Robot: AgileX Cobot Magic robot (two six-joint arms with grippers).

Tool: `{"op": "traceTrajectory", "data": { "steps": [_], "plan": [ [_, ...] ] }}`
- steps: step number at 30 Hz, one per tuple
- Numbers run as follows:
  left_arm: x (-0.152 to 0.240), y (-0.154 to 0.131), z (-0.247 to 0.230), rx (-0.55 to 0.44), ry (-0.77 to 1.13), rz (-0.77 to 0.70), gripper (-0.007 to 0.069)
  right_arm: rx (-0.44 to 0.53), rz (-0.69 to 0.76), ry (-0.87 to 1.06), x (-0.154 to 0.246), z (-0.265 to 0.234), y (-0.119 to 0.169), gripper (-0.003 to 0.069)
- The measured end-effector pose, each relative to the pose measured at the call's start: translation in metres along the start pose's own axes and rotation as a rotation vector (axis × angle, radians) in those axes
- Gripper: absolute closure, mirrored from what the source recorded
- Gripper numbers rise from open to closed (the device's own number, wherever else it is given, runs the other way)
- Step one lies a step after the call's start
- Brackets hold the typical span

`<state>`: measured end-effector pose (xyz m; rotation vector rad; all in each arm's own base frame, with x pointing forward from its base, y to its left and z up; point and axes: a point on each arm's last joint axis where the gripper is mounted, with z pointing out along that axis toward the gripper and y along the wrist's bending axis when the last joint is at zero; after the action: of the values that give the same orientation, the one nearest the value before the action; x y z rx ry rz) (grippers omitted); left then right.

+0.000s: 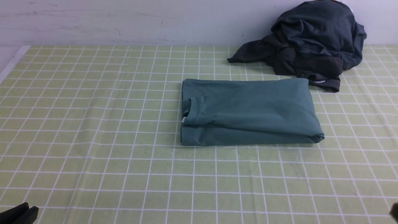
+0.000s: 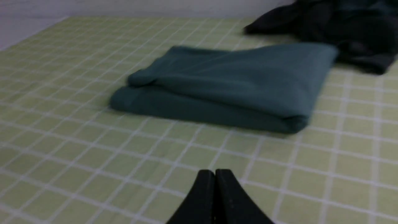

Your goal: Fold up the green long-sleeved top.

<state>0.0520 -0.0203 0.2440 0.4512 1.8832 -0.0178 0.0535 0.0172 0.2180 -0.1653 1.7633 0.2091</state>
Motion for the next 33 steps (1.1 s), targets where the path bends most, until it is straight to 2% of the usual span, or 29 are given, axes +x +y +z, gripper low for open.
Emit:
{"op": "traceTrajectory", "data": {
  "steps": [1,2,3,4,9,33],
  "plan": [
    [0.000,0.000,0.000,0.000,0.000,0.000,0.0567,0.072,-0.044,-0.035,0.007,0.002,-0.006,0.0664],
    [0.000,0.000,0.000,0.000,0.000,0.000,0.0567,0.078,-0.034,-0.038,0.009,0.002,-0.007,0.0665],
    [0.000,0.000,0.000,0.000,0.000,0.000,0.0567,0.161,-0.071,-0.079,0.019,0.004,-0.013,0.0665],
    [0.000,0.000,0.000,0.000,0.000,0.000,0.0567,0.163,-0.071,-0.082,0.020,0.004,-0.014,0.0665],
    [0.000,0.000,0.000,0.000,0.000,0.000,0.0567,0.292,0.079,-0.079,0.030,0.003,-0.023,0.0665],
    [0.001,0.000,0.000,0.005,0.007,0.000,0.0567,0.314,0.099,-0.034,0.034,0.003,-0.024,0.0665]
  ]
}}
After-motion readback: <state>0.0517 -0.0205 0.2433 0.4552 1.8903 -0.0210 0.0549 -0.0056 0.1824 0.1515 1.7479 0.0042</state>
